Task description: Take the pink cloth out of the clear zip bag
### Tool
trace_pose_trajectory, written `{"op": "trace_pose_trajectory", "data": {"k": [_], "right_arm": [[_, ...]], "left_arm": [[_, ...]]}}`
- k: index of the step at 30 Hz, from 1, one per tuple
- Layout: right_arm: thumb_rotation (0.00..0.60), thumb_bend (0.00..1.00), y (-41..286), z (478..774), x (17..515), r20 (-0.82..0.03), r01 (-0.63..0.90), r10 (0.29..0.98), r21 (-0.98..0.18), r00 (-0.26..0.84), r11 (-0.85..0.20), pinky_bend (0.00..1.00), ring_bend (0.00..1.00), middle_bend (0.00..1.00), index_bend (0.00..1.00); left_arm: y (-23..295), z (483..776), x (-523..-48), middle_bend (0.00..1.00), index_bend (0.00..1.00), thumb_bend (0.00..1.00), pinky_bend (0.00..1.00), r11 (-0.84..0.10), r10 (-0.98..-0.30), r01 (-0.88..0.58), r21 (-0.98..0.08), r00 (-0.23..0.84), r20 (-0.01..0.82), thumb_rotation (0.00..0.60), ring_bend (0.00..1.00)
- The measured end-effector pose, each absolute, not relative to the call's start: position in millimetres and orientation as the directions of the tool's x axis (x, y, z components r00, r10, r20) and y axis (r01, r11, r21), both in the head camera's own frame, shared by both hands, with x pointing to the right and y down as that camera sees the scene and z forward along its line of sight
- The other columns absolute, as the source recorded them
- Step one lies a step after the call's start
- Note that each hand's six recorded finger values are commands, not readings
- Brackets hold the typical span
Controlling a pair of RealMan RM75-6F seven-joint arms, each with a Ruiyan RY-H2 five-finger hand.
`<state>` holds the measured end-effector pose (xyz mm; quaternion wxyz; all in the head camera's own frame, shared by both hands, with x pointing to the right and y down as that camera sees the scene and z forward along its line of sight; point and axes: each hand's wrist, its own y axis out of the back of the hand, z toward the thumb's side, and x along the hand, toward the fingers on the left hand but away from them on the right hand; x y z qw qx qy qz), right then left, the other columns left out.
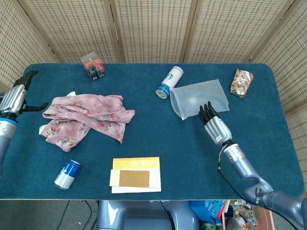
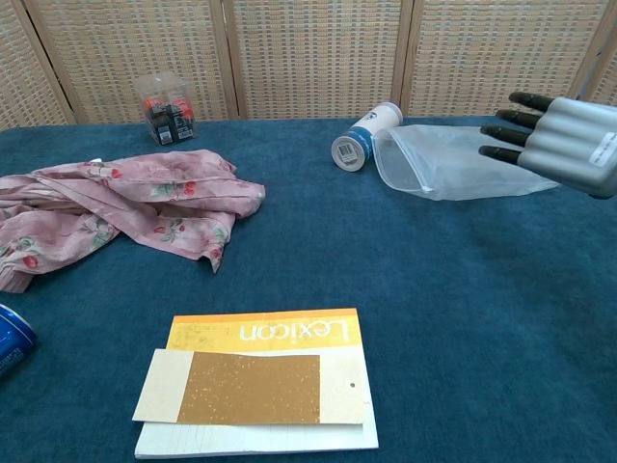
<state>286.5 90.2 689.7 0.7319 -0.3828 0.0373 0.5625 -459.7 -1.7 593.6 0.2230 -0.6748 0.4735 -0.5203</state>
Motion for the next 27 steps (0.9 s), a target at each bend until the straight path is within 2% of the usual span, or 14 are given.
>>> {"op": "trace_pose_trajectory", "data": {"k": [7,11,15,18,22,27], "right_arm": [[0.600,0.00,94,672,307,-0.454,-0.801,0.808,-0.597,0.376,0.037,0.00,0.00,0.00,0.00],[0.600,0.00,100,660,325,-0.422,-0.737,0.834,-0.675,0.357,-0.026,0.00,0.00,0.00,0.00],[0.600,0.00,108,645,342,-0.371,-0.636,0.872,-0.766,0.318,-0.094,0.00,0.00,0.00,0.00],[0.600,0.00,119,632,355,-0.335,-0.523,0.902,-0.839,0.273,-0.153,0.00,0.00,0.00,0.00],[0.600,0.00,141,611,368,-0.285,-0.325,0.936,-0.922,0.208,-0.209,0.00,0.00,0.00,0.00],[0.600,0.00,172,584,379,-0.246,-0.124,0.958,-0.965,0.145,-0.229,0.00,0.00,0.00,0.00]], "left_arm": [[14,582,-462,0.00,0.00,0.29,0.00,-0.443,-0.882,-0.400,-0.802,0.036,0.469,0.600,0.00],[27,575,-465,0.00,0.00,0.29,0.00,-0.430,-0.894,-0.360,-0.828,0.046,0.445,0.600,0.00],[48,568,-465,0.00,0.00,0.24,0.00,-0.407,-0.910,-0.304,-0.861,0.048,0.412,0.600,0.00],[70,561,-466,0.00,0.00,0.20,0.00,-0.373,-0.925,-0.287,-0.882,0.038,0.379,0.600,0.00],[114,552,-469,0.00,0.00,0.19,0.00,-0.319,-0.943,-0.283,-0.904,-0.002,0.333,0.600,0.00],[167,548,-472,0.00,0.00,0.18,0.00,-0.320,-0.938,-0.231,-0.919,-0.062,0.342,0.600,0.00]]}}
